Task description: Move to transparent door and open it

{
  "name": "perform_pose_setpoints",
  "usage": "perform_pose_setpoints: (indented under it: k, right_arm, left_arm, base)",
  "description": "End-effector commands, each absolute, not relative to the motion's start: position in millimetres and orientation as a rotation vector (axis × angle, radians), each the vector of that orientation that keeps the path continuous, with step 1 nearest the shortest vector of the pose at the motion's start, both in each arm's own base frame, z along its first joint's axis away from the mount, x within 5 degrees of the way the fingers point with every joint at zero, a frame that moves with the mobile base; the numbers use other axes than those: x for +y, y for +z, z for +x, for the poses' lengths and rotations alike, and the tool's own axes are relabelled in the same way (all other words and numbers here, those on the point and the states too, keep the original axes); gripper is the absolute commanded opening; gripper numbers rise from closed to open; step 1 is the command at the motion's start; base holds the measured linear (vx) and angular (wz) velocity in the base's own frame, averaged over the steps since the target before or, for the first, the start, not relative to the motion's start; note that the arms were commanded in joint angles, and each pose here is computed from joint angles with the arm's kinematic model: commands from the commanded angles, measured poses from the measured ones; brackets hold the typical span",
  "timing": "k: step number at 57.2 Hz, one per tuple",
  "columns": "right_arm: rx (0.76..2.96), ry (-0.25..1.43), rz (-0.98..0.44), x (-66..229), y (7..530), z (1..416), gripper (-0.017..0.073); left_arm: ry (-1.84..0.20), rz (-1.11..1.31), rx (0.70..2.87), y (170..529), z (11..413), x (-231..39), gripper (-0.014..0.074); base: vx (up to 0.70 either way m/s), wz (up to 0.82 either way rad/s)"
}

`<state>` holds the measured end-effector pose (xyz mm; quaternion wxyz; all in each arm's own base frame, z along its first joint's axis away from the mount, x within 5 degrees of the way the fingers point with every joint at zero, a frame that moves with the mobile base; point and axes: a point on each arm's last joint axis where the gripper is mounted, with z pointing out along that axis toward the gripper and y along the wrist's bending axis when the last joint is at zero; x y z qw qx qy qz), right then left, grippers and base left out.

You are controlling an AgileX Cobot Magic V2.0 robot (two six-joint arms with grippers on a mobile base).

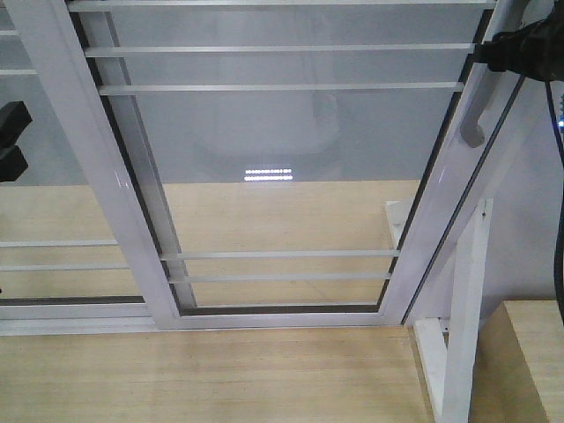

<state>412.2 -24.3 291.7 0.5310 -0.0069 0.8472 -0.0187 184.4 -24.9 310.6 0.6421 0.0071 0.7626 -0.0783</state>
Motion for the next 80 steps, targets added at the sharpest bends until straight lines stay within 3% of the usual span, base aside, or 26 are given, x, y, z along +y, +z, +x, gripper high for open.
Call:
perform_pose_setpoints:
  k: [1,20,45,80]
  right_arm:
    - [1.858,-0.065,-0.012,-21.5,331.5,415.0,0.0505]
    - [1.846,-0.065,-0.008,-21.8,328.6,428.6,0.0447]
    - [1.853,-0.057,-0.016,-18.0,326.8,429.4,0.0049]
    - [1.845,0.031,-0.164,43.6,326.8,427.6,0.0031]
  left_arm:
    - [-0.183,0.010,1.614,331.3,185.2,-24.5,0.0587]
    - [-0.183,0.010,1.614,331.3,185.2,-24.5,0.0587]
    - [-0.183,0.012,1.640,329.0,185.0,-24.6,0.0587]
    - [-0.183,0.013,1.654,327.7,184.9,-24.7,0.0587]
  base:
    - [0.00,0.00]
    - [0.00,0.00]
    - [0.00,0.00]
    - [0.00,0.00]
